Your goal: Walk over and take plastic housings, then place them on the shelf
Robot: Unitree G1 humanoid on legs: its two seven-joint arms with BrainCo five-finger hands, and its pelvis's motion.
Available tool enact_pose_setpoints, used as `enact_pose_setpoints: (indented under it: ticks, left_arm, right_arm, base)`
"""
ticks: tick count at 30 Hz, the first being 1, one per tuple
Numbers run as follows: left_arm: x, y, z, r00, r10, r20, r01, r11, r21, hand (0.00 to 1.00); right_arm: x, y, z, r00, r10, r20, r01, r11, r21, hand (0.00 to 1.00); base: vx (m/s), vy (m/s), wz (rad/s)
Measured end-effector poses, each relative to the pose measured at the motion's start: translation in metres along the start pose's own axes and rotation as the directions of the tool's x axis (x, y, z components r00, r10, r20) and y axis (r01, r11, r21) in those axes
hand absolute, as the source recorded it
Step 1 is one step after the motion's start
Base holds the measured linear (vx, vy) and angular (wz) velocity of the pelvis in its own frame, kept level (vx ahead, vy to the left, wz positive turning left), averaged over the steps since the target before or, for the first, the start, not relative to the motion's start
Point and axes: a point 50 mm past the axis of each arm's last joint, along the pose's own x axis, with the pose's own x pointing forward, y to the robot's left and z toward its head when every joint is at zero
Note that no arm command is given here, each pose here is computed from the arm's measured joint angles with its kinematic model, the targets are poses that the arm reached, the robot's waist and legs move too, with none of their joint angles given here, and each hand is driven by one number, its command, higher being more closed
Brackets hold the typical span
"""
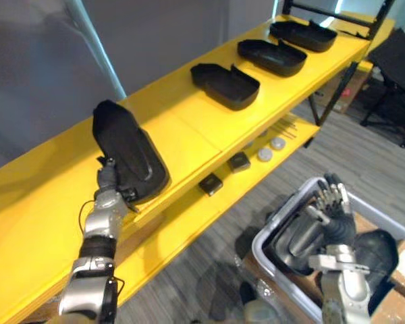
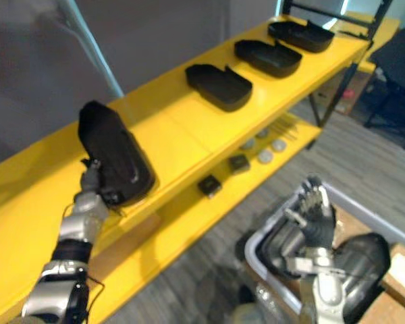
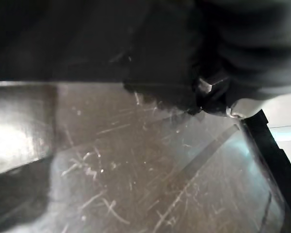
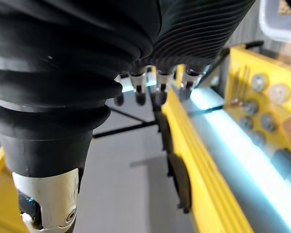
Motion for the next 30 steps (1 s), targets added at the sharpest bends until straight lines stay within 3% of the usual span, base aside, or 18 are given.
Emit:
enact_pose_setpoints:
  ticks: [13,14,30]
  left_arm:
    - [0.018,0.029,0.045,0.986,0.157,0.059,-0.152,0.985,-0.079,1.00]
    - [0.018,0.029,0.047,0.984,0.168,0.061,-0.163,0.983,-0.083,0.00]
    - [0.022,0.045,0.064,0.942,0.325,0.079,-0.319,0.944,-0.086,0.00]
  right_arm:
    - [0.005,0.005,0.007,0.996,0.086,-0.003,-0.086,0.996,-0.005,0.00]
    - [0.004,0.006,0.006,0.996,0.091,-0.008,-0.091,0.996,0.006,0.00]
    - [-0.004,0.022,0.003,0.991,0.134,-0.031,-0.133,0.990,0.040,0.00]
  base:
    - [-0.04,-0.040,-0.06]
    - [0.00,0.000,0.00]
    - [-0.01,0.000,0.01]
